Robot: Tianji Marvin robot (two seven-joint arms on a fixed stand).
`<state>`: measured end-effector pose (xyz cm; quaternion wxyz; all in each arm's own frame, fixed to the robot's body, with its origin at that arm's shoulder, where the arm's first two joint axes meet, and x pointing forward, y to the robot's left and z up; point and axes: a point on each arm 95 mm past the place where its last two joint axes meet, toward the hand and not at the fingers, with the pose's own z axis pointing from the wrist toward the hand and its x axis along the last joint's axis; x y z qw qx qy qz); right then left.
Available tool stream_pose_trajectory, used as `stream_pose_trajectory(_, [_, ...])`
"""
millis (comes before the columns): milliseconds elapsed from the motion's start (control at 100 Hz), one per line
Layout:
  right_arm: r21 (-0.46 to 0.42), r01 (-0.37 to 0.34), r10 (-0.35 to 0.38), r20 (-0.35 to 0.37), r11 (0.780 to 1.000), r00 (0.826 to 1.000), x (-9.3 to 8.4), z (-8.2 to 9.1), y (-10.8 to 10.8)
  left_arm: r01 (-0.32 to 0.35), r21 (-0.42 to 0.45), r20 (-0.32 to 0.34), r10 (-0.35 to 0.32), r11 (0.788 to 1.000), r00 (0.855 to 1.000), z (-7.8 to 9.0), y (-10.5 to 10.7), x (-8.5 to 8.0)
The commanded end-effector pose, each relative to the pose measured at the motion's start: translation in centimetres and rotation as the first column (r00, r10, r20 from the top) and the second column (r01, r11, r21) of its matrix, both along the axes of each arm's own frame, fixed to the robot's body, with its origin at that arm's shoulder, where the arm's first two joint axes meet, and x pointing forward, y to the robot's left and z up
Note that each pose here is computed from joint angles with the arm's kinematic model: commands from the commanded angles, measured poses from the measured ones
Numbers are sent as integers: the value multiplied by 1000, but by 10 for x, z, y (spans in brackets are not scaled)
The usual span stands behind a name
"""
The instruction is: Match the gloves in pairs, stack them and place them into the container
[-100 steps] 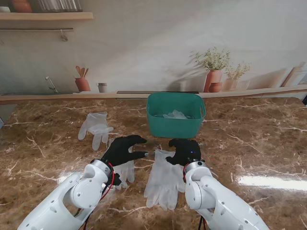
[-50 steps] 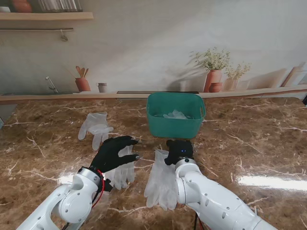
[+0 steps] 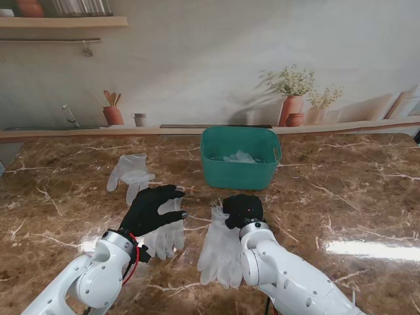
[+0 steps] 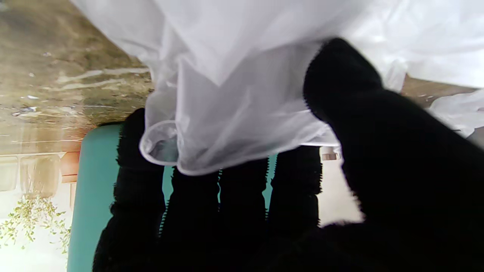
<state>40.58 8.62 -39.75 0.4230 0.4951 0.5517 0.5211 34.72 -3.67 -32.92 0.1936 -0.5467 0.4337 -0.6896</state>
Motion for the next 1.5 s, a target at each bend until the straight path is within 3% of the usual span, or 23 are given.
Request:
stream_pose_trajectory(0, [9, 4, -4, 1, 1000, 1000, -4, -4, -4, 4, 4, -2, -4, 1000, 1000, -1, 1, -3])
stream_pose_trajectory(200, [38, 0, -5, 141, 999, 990, 10, 20, -14, -2, 11, 7, 2, 1000, 1000, 2, 3, -3])
stream_pose_trajectory(330, [49, -6, -4, 195, 999, 981, 17, 36, -21, 0, 17, 13, 0, 1000, 1000, 5, 4, -2])
stream_pose_trajectory(520, [80, -47, 28, 220, 996, 975, 1, 41, -27, 0, 18, 24, 0, 1000, 1000, 6, 4, -2])
stream_pose_trajectory(930, [42, -224, 215, 160, 974, 963, -72, 16, -12, 7, 15, 26, -8, 1000, 1000, 4, 2, -4])
stream_pose_trajectory(1030, [45, -252, 246, 116, 967, 962, -80, 9, -9, 7, 16, 27, -8, 1000, 1000, 4, 2, -5])
stream_pose_trajectory(1130, [35, -295, 295, -3, 955, 955, -86, 5, -9, 7, 20, 30, -8, 1000, 1000, 4, 2, -5])
stream_pose_trajectory(1180, [48, -315, 317, -44, 948, 947, -89, 8, -11, 7, 23, 30, -8, 1000, 1000, 5, 3, -5])
stream_pose_trajectory(1260, [58, -338, 341, -48, 939, 939, -91, 18, -14, 7, 28, 29, -8, 1000, 1000, 5, 4, -6])
stream_pose_trajectory(1490, [108, -399, 395, 59, 911, 917, -88, 62, -19, 2, 25, 43, -3, 1000, 999, 8, 4, -7])
